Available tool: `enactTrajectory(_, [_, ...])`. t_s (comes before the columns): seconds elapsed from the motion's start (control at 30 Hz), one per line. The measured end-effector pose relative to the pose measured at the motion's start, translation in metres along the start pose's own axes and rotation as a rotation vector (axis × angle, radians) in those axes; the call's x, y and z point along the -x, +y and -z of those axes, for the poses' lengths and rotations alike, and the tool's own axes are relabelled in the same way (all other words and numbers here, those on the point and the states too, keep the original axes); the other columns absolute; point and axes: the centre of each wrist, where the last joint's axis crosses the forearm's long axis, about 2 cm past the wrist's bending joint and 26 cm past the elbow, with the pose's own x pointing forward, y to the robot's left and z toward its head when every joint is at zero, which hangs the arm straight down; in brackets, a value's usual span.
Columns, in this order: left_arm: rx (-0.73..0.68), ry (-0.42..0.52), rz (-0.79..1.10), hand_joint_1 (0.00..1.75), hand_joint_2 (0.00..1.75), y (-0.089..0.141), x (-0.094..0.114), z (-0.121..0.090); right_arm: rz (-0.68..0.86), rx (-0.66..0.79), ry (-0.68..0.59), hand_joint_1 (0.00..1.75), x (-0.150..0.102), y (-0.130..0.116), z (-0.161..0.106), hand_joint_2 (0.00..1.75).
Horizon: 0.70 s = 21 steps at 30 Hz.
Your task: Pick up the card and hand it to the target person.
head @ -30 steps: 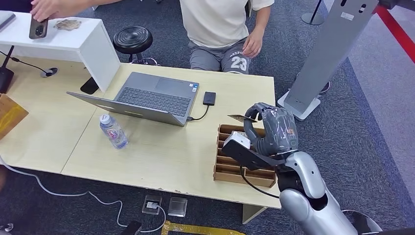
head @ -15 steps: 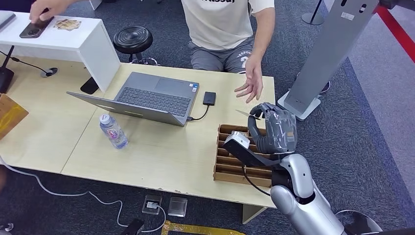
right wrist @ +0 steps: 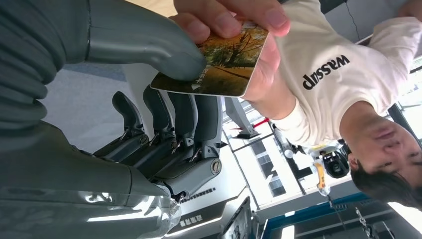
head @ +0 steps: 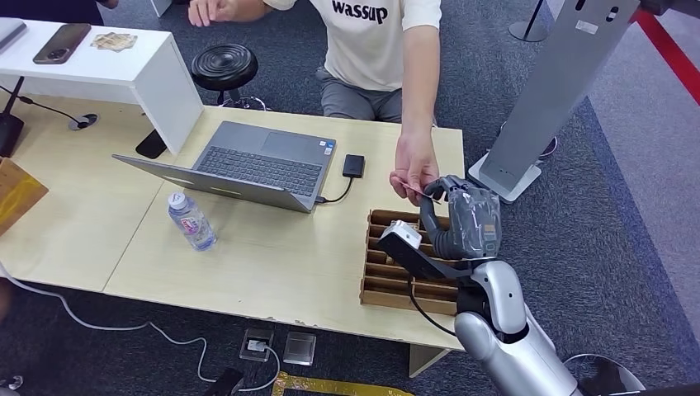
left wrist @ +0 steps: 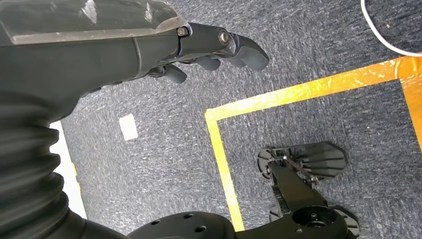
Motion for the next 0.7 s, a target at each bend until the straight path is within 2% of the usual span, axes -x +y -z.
enactTrajectory(0.07, [0.000, 0.001, 0.004, 0.00, 1.75, 0.000, 0.000, 0.000, -0.002, -0.001, 0.002, 0.00, 0.001, 0.001, 0.000, 1.75])
enactTrajectory(0.1, [0.000, 0.004, 0.008, 0.00, 1.75, 0.000, 0.000, 0.000, -0.004, 0.000, 0.003, 0.00, 0.001, 0.001, 0.000, 1.75])
enactTrajectory(0.23, [-0.001, 0.011, 0.011, 0.00, 0.00, 0.000, 0.000, 0.000, -0.013, 0.003, 0.011, 0.00, 0.001, 0.002, -0.001, 1.75])
enactTrajectory(0.37, [0.000, 0.010, 0.003, 0.00, 0.00, 0.000, 0.001, 0.000, 0.005, -0.002, 0.043, 0.00, 0.001, 0.003, -0.001, 1.75])
enactTrajectory(0.47, [0.001, 0.012, -0.004, 0.00, 0.00, 0.000, 0.004, 0.000, 0.082, -0.022, 0.088, 0.00, 0.000, 0.002, -0.005, 1.75])
enactTrajectory(0.7, [0.004, 0.020, -0.022, 0.00, 0.00, -0.001, 0.014, 0.000, 0.494, -0.093, 0.197, 0.00, -0.001, -0.005, -0.025, 1.75])
